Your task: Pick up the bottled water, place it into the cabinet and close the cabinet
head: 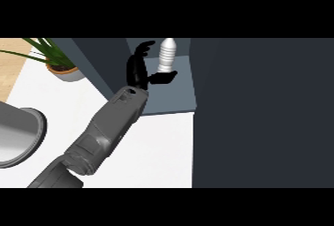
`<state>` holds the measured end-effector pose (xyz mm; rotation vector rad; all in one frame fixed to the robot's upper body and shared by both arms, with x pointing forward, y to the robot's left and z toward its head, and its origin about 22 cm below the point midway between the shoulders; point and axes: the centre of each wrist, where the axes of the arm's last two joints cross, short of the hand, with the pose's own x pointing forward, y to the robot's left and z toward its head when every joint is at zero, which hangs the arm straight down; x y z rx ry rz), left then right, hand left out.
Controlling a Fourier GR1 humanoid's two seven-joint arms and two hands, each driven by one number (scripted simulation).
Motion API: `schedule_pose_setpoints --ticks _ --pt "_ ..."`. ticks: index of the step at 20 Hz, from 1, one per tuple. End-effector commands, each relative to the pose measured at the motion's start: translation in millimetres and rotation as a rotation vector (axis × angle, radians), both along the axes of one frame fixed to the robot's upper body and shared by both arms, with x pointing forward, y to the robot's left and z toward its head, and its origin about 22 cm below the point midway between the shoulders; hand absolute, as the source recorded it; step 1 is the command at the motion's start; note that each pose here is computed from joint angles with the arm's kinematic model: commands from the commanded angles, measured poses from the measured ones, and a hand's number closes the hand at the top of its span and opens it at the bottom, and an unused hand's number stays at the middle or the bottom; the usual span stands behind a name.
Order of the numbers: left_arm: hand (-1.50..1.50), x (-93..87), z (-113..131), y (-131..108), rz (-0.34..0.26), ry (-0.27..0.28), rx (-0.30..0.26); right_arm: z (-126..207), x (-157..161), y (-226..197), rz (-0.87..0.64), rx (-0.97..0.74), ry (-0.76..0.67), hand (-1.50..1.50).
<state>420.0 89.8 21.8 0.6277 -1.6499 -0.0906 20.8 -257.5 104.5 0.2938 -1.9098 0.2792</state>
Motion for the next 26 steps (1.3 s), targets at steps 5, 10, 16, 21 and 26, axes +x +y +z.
schedule_pose_setpoints --ticks 5,10,16,21,26 --pt "-1.50 10.4 26 -5 -0.075 -0.148 -0.110 7 1 3 0.016 0.072 -0.026 -1.50" --pt "1.50 10.4 49 -18 -0.254 -0.307 -0.363 20 -2 5 0.016 0.065 -0.012 -1.50" --pt "1.50 1.4 34 -18 -0.333 -0.285 -0.425 22 -4 6 0.055 0.066 -0.019 -1.50" --pt "1.50 -9.9 32 -27 -0.417 -0.259 -0.485 29 -6 12 0.050 0.038 -0.016 -1.50" --pt "1.50 -38.0 16 -37 -0.587 -0.178 -0.630 32 -8 17 0.065 0.039 -0.023 -1.50"
